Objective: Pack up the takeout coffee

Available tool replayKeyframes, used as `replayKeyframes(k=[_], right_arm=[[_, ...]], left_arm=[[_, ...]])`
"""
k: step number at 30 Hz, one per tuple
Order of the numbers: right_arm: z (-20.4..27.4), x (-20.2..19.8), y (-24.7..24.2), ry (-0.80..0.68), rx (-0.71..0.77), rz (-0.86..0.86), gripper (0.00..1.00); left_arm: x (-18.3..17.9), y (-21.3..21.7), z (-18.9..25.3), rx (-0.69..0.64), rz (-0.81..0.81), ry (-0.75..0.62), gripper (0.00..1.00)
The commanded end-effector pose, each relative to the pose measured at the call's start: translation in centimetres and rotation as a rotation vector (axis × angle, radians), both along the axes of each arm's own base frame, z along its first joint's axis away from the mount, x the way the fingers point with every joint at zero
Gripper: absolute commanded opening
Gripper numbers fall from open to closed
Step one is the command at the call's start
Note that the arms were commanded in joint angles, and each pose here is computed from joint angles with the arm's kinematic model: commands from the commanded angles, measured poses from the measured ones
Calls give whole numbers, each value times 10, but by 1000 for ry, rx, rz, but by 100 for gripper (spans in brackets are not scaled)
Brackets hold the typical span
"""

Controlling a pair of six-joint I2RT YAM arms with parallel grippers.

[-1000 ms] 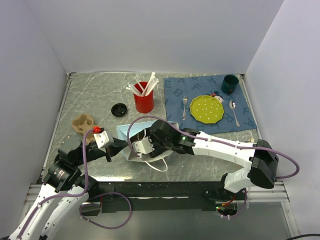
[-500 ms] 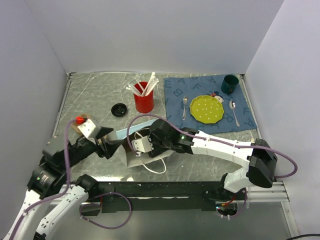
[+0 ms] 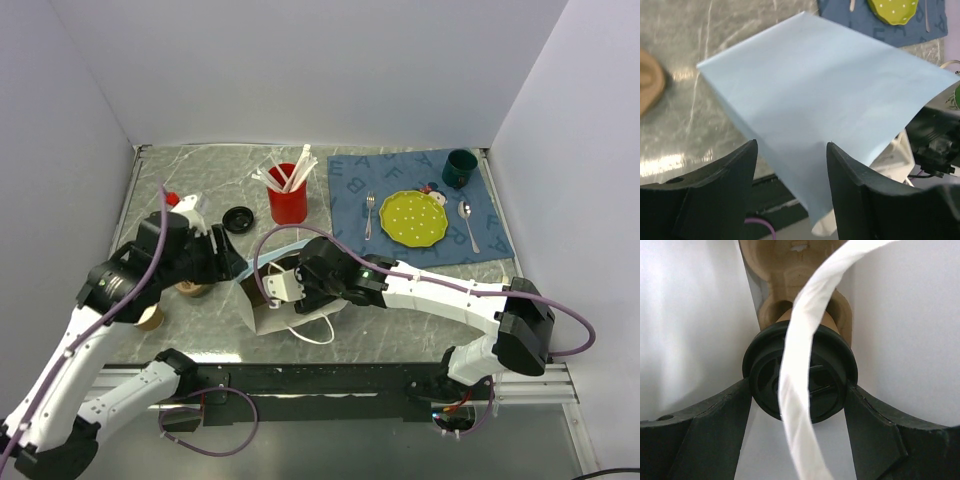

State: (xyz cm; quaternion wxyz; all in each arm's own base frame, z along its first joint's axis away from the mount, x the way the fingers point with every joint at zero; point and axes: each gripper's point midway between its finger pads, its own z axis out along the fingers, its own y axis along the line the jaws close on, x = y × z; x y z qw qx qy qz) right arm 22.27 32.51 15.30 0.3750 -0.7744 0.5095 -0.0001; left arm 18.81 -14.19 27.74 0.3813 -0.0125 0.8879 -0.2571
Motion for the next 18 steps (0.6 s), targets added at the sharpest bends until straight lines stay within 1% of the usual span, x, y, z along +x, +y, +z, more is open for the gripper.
replayKeyframes(k=[1,4,5,8,12,18], right_arm=[[24,-1,14,-1,99,-9,33],[21,-2,15,9,105,-18,33],[21,-2,16,7,111,-15,33],[19,-3,14,8,119,-20,33],[16,-3,9,3,117,-44,33],[12,-5,3,9,108,-67,34]], left_arm=[[-30,22,11,-68,120,40,63],[-38,25,7,-94,152,80,60],[-43,25,1,-88,157,119,59],[-51,21,-10,-97,139,179,57],[-54,12,-8,-167,109,160,54],[-49,3,-12,-191,88,160,52]])
